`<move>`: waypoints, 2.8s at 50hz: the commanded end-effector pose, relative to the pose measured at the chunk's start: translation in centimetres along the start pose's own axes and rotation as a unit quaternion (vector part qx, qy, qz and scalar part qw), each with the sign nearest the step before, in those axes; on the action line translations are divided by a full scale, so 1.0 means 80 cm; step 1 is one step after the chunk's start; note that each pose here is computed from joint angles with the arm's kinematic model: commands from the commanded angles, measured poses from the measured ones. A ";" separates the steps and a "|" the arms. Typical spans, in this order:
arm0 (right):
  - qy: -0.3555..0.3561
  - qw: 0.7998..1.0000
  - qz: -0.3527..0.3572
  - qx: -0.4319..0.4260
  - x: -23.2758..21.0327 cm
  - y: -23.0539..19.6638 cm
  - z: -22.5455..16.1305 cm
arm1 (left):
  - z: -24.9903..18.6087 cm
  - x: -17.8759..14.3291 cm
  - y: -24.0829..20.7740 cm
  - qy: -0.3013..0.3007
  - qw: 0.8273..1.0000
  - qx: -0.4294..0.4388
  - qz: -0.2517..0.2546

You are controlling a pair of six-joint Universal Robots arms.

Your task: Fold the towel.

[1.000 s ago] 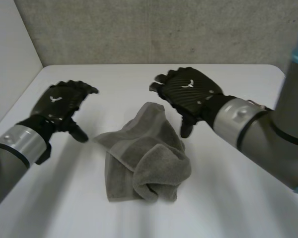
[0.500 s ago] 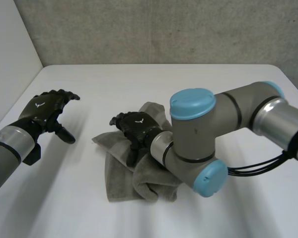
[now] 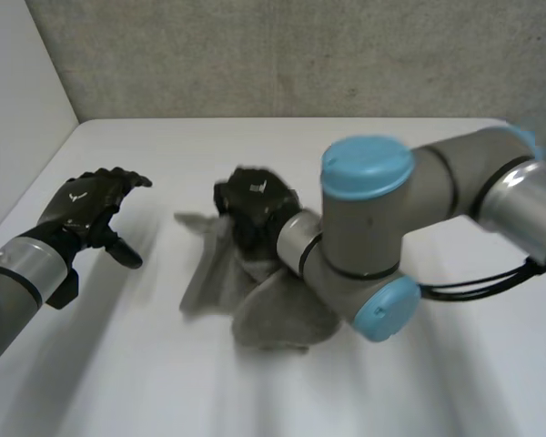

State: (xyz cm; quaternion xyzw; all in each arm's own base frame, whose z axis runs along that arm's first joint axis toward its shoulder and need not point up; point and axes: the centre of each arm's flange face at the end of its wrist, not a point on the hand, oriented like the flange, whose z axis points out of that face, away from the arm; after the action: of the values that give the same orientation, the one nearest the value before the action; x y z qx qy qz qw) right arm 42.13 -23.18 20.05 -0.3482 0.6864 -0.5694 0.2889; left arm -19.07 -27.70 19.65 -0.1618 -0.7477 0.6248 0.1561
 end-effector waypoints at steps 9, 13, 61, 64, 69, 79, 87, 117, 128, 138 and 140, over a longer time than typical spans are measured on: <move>0.099 0.995 -0.001 0.007 0.097 -0.023 -0.052 | -0.013 0.059 -0.003 0.074 0.997 0.008 0.016; 0.093 0.995 0.010 -0.023 0.095 0.006 -0.050 | -0.007 0.075 0.006 0.095 0.995 -0.003 0.017; 0.116 0.993 0.007 0.000 0.120 0.032 -0.045 | 0.112 0.109 0.006 0.126 0.992 0.020 0.020; 0.150 0.989 0.008 0.013 0.154 0.015 -0.062 | 0.106 0.097 -0.020 0.109 0.993 0.040 0.011; 0.205 0.978 0.016 0.021 0.211 0.002 -0.094 | 0.090 0.053 -0.045 0.062 0.997 0.052 0.005; 0.289 0.957 0.029 0.021 0.322 0.010 -0.164 | 0.077 -0.017 -0.032 -0.010 1.000 0.019 -0.012; 0.270 0.962 0.051 -0.002 0.318 0.033 -0.165 | 0.073 -0.013 0.021 -0.006 0.997 -0.069 -0.041; 0.128 0.979 -0.144 -0.060 0.204 0.034 -0.182 | -0.001 0.035 0.010 0.129 0.990 -0.050 0.013; 0.088 0.956 -0.232 -0.155 0.184 0.075 -0.191 | 0.017 0.042 0.070 0.094 0.974 -0.101 0.182; 0.101 0.946 -0.263 -0.160 0.210 0.095 -0.171 | 0.050 0.039 0.087 0.078 0.972 -0.103 0.198; 0.109 0.937 -0.292 -0.157 0.222 0.097 -0.163 | 0.055 0.038 0.084 0.074 0.972 -0.092 0.202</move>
State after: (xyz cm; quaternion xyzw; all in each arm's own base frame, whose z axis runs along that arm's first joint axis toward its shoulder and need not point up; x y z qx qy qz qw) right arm 20.21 -27.28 15.50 -0.4961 0.6839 -0.5349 0.0052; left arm -23.03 -27.88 12.18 -0.3743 -0.7524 0.5377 0.0683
